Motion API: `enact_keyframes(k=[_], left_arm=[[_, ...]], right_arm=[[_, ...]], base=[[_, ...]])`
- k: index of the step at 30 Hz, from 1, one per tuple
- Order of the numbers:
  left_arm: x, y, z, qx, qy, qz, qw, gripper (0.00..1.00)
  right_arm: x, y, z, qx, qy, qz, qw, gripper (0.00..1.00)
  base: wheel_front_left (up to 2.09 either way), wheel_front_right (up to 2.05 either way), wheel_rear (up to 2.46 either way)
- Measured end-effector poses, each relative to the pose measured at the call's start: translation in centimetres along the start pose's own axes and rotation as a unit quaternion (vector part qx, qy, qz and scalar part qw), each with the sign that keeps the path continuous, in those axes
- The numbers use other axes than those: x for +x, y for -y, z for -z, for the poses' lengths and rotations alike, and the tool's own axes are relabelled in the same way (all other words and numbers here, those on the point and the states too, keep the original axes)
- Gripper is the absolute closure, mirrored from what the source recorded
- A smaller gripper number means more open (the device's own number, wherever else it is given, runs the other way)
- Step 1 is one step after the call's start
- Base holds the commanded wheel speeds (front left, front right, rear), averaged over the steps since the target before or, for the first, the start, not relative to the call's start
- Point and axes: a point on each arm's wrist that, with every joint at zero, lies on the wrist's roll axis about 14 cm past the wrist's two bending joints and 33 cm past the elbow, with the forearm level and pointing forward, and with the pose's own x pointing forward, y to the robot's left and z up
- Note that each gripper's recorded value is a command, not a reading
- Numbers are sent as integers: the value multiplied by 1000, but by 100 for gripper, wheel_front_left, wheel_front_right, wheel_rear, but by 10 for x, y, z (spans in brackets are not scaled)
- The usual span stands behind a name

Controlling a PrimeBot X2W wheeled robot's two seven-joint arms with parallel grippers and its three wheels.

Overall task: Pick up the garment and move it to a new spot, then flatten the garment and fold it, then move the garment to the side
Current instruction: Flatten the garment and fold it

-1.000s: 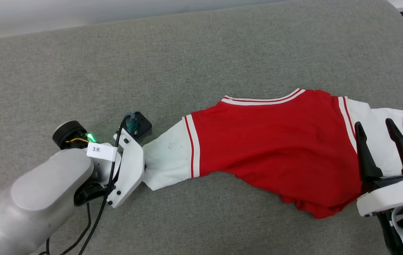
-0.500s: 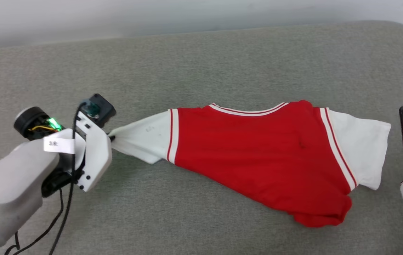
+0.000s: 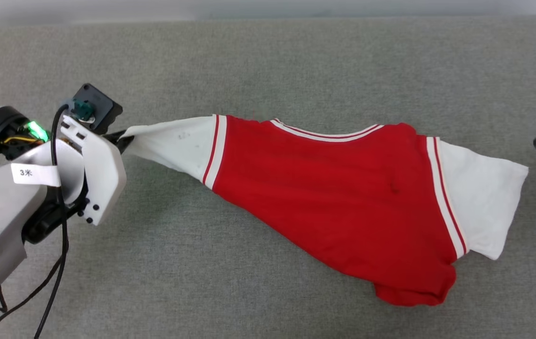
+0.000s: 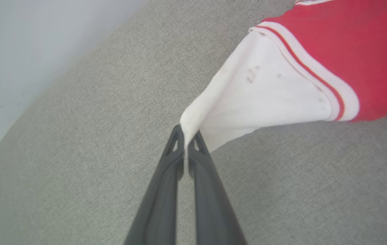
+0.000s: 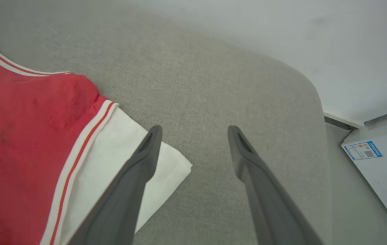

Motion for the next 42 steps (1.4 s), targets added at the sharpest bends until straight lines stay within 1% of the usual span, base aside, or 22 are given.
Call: enact_keyframes(k=[3, 6, 11, 12, 14, 17, 19, 22, 23, 24, 26, 29, 33, 37, 40, 42], left_arm=[[4, -2, 0, 0, 3, -1, 1000, 100], [10, -2, 5, 6, -3, 0, 1000, 100], [20, -1, 9, 7, -5, 4, 1000, 100], [25, 0, 11, 5, -5, 8, 1000, 100], [27, -1, 13, 5, -6, 7, 1000, 100], [29, 0, 17, 3, -9, 8, 1000, 100], [30, -1, 18, 4, -10, 8, 1000, 100], [31, -1, 19, 5, -10, 9, 1000, 100], [31, -1, 19, 6, -10, 9, 1000, 100], [31, -1, 19, 6, -9, 8, 1000, 100], [29, -1, 17, 7, -6, 7, 1000, 100], [24, -1, 13, 6, 2, 4, 1000, 100], [10, -3, -5, 12, 37, -11, 999, 100], [-12, -6, -36, 22, 95, -30, 995, 100], [-33, -8, -61, 36, 137, -46, 989, 100], [-49, -10, -80, 46, 169, -59, 983, 100]], right_arm=[[12, -4, 23, -1, -97, -31, 995, 0], [21, -6, 43, -5, -177, -50, 983, 0], [39, -15, 70, -5, -254, -71, 965, 0], [47, -28, 92, -6, -292, -88, 952, 0], [50, -38, 106, -2, -312, -100, 945, 0], [52, -42, 120, -18, -335, -105, 936, 0], [53, -43, 125, -24, -339, -107, 934, 0], [55, -45, 128, -25, -337, -108, 935, 0], [55, -45, 127, -24, -335, -109, 936, 15], [55, -45, 126, -21, -328, -109, 938, 100], [56, -47, 121, -21, -310, -111, 944, 100], [58, -52, 105, -15, -267, -115, 957, 100], [53, -46, 73, -21, -196, -105, 975, 100], [40, -34, 21, -25, -98, -88, 991, 100], [23, -23, -16, -26, -28, -73, 997, 100], [11, -12, -49, -27, 32, -56, 998, 100]], base=[[0, 0, 0], [0, 0, 0], [0, 0, 0], [0, 0, 0], [0, 0, 0], [0, 0, 0], [0, 0, 0], [0, 0, 0], [0, 0, 0], [0, 0, 0], [0, 0, 0], [0, 0, 0], [0, 0, 0], [0, 0, 0], [0, 0, 0], [0, 0, 0]])
